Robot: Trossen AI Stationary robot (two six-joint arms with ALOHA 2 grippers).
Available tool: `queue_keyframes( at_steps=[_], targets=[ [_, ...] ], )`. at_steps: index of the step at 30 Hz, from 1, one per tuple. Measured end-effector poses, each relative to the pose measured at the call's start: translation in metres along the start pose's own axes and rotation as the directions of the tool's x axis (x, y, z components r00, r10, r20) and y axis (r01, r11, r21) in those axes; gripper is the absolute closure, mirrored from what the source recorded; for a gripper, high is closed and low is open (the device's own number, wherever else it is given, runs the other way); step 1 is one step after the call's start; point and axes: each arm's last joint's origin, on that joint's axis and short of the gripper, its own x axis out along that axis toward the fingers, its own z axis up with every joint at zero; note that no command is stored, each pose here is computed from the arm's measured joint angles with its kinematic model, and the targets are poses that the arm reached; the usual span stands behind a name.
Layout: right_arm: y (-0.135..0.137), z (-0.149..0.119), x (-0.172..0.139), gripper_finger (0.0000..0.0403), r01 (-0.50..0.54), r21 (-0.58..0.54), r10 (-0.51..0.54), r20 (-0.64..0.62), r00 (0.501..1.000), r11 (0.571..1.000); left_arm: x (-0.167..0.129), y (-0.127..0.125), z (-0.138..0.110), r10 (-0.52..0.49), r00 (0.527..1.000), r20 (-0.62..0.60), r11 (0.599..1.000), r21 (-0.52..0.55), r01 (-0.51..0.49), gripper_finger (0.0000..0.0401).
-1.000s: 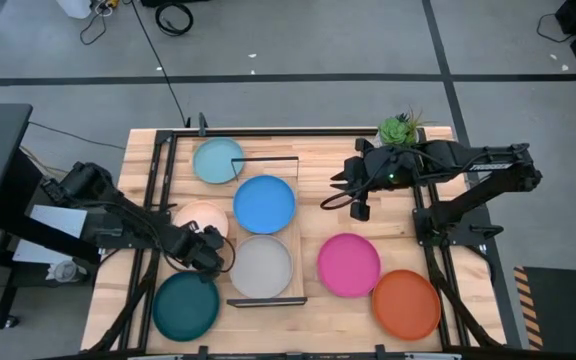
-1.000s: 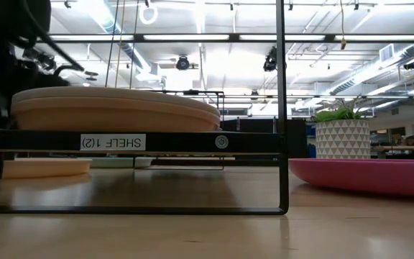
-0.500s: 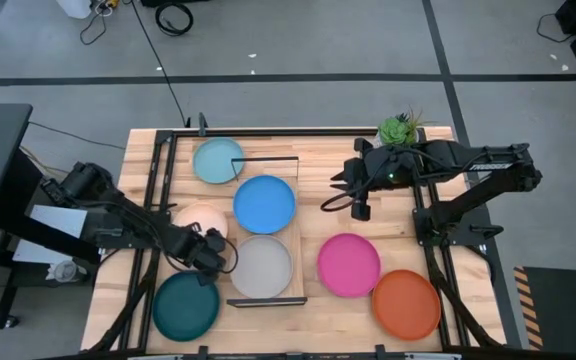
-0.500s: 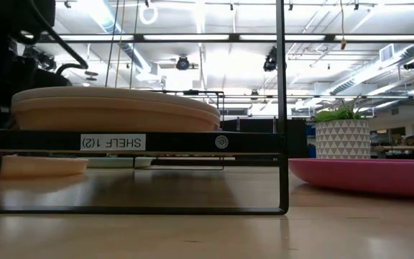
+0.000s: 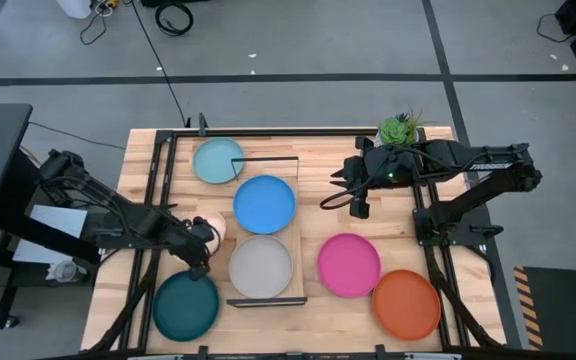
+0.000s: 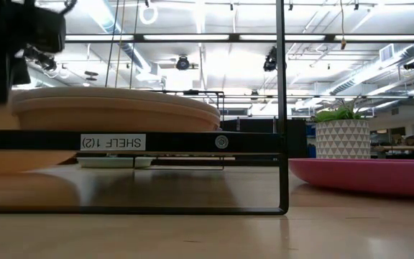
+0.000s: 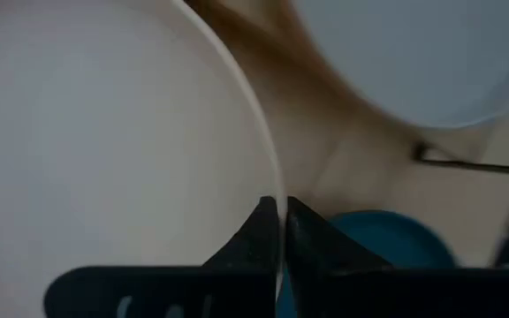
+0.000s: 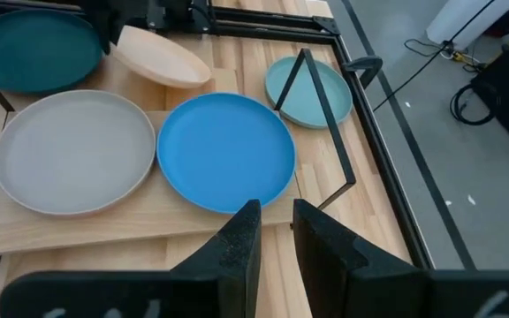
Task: Place and stack plates onto a shelf
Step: Stack the light orange plate on top of the gray plate on the shelf
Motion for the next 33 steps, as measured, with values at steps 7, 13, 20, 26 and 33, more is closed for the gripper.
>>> queue_keyframes(
  at_steps=[7,13,20,26,33],
  targets=[
    [0.0,0.0,0.0,0.0328,0.0,0.028,0.0,0.0,1.0,1.0,-0.022,0.014,0.001,0.007,0.995,0.095,0.982,-0.186,0.011,0.0387],
    [-0.001,0.002,0.001,0.0328,0.005,0.036,-0.006,0.02,1.0,0.999,-0.028,0.007,0.012,-0.055,0.964,0.259,0.983,-0.153,0.098,0.0387],
    [-0.002,0.004,0.001,0.0328,0.005,0.062,-0.008,0.043,0.999,0.998,-0.057,-0.003,0.03,0.019,0.912,0.411,0.997,-0.077,0.014,0.0387],
    [-0.002,0.005,0.001,0.0328,0.006,0.069,-0.009,0.043,0.999,0.998,-0.084,-0.03,0.054,-0.053,0.85,0.524,0.96,0.26,-0.101,0.0387],
    [-0.004,0.005,0.001,0.0328,0.016,0.083,-0.02,0.046,0.999,0.996,-0.081,-0.062,0.067,-0.317,0.828,0.462,0.702,0.701,-0.122,0.0368]
  ],
)
